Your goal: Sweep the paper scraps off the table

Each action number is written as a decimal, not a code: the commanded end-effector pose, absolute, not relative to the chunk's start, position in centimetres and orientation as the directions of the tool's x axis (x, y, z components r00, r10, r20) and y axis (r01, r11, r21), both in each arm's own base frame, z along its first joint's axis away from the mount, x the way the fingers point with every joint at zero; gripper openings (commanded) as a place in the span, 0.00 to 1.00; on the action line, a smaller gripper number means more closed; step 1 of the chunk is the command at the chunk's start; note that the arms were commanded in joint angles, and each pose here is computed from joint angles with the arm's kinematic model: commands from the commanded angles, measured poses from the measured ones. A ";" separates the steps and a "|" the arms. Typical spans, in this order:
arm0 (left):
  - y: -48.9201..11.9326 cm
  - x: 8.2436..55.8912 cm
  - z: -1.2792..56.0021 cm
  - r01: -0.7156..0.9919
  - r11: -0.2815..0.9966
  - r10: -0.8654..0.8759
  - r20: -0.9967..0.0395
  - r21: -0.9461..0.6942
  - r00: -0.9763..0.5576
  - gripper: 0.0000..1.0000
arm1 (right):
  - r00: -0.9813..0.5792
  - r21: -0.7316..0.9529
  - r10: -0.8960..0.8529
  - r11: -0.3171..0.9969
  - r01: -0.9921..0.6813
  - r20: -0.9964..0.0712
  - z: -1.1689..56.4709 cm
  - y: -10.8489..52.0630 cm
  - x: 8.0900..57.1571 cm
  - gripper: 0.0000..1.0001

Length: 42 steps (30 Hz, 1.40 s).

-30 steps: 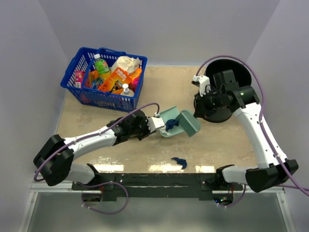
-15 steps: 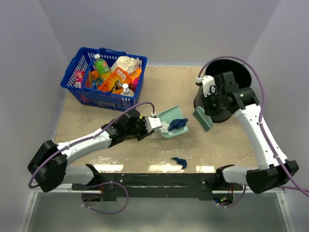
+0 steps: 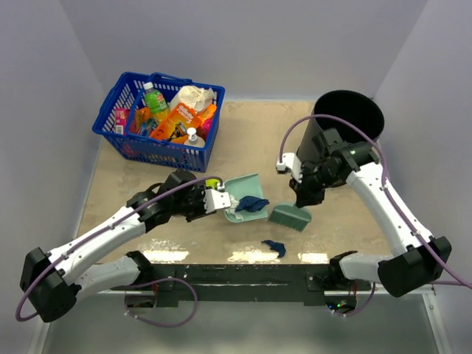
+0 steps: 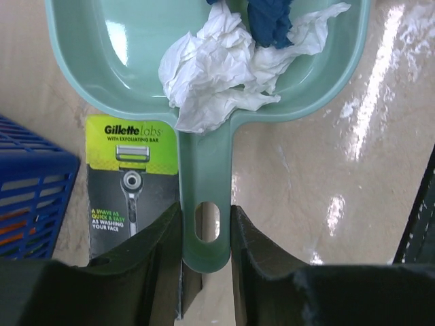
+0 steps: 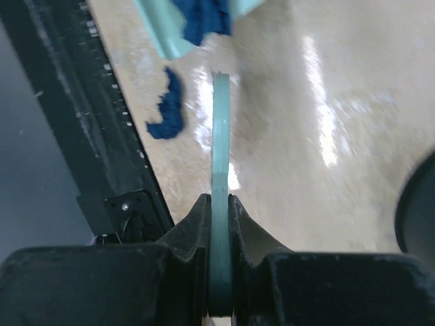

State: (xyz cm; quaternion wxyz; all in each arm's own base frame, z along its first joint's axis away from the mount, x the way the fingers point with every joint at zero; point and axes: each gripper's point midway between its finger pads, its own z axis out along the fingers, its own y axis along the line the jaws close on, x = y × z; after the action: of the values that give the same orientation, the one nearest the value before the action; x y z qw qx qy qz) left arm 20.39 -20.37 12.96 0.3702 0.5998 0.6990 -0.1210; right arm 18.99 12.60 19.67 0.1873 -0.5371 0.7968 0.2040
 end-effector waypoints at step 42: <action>-19.5 20.1 11.5 0.977 0.123 0.901 -0.431 0.172 -0.038 0.00 | -0.733 -0.079 -0.460 0.868 -0.490 -0.502 19.4 14.8 27.9 0.00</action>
State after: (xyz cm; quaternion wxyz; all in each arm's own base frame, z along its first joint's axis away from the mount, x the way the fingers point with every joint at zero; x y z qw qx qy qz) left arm 19.41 -17.39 10.00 0.2005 0.6681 0.7133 -0.0683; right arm 25.52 16.37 20.38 0.2337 -0.4150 0.8745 0.0910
